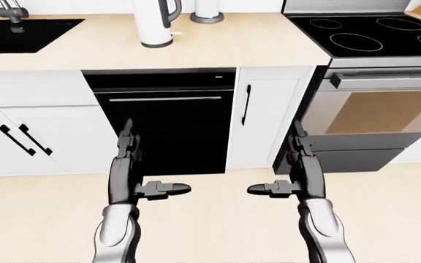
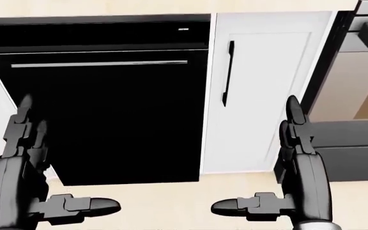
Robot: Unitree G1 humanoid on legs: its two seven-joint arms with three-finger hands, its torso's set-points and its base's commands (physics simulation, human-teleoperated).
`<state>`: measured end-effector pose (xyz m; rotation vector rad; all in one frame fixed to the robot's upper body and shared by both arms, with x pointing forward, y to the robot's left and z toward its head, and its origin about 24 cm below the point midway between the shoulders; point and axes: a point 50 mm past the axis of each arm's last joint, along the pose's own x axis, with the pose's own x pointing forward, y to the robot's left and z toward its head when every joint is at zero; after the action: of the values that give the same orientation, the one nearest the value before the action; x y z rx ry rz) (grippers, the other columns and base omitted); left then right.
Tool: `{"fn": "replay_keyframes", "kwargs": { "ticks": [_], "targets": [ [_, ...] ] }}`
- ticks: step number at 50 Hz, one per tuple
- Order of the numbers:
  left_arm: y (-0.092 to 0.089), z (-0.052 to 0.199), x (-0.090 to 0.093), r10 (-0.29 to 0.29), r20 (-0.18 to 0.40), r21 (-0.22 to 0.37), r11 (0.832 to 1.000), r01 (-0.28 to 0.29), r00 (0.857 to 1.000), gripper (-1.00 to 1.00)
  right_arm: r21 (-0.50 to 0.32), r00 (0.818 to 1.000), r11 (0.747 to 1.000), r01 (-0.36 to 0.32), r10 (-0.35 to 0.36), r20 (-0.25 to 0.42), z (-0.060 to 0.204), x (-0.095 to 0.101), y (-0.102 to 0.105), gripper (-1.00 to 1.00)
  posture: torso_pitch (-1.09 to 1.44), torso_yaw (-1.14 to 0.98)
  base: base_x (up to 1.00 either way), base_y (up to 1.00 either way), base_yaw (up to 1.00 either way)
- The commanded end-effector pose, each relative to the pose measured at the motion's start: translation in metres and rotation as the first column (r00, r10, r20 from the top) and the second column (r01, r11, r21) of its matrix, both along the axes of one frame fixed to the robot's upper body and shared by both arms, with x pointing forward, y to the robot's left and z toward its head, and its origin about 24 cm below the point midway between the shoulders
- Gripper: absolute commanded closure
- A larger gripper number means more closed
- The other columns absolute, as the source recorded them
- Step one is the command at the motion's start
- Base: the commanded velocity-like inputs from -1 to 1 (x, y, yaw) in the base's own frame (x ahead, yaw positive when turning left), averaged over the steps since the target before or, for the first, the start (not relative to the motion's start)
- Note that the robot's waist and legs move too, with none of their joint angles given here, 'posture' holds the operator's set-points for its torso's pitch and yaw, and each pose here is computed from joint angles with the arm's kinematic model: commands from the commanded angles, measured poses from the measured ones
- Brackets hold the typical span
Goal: Press down the lever to turn on the electric kettle.
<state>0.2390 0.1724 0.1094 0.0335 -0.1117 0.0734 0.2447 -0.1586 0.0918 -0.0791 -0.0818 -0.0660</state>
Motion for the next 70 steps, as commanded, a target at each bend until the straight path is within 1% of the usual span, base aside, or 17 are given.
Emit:
{"fn": "replay_keyframes", "kwargs": {
  "ticks": [1, 3, 19, 21, 70],
  "targets": [
    [-0.0011, 0.0170, -0.0015, -0.005, 0.095, 0.007, 1.000, 0.004, 0.995, -1.00, -0.005, 0.996, 1.000, -0.001, 0.002, 0.089, 0.0165, 0.0001, 0.0004, -1.00, 0.00, 0.00, 0.00, 0.05, 0.00],
    [-0.0008, 0.0191, -0.0026, -0.004, 0.103, 0.003, 1.000, 0.003, 0.995, -1.00, -0.006, 0.996, 1.000, -0.006, 0.007, 0.086, 0.0158, 0.0004, 0.0014, -1.00, 0.00, 0.00, 0.00, 0.04, 0.00],
    [-0.0003, 0.0192, -0.0028, -0.003, 0.107, 0.001, 1.000, 0.003, 0.994, -1.00, -0.011, 0.997, 1.000, -0.006, 0.007, 0.080, 0.0140, 0.0009, 0.0024, -1.00, 0.00, 0.00, 0.00, 0.05, 0.00],
    [-0.0013, 0.0205, -0.0041, -0.006, 0.112, -0.001, 1.000, 0.006, 0.994, -1.00, -0.008, 0.998, 1.000, -0.001, 0.001, 0.069, 0.0122, 0.0015, 0.0021, -1.00, 0.00, 0.00, 0.00, 0.21, 0.00],
    [0.0008, 0.0223, -0.0041, 0.001, 0.115, 0.001, 1.000, -0.001, 0.993, -1.00, -0.019, 0.998, 1.000, -0.005, 0.006, 0.057, 0.0101, 0.0022, 0.0042, -1.00, 0.00, 0.00, 0.00, 0.06, 0.00]
  ]
}}
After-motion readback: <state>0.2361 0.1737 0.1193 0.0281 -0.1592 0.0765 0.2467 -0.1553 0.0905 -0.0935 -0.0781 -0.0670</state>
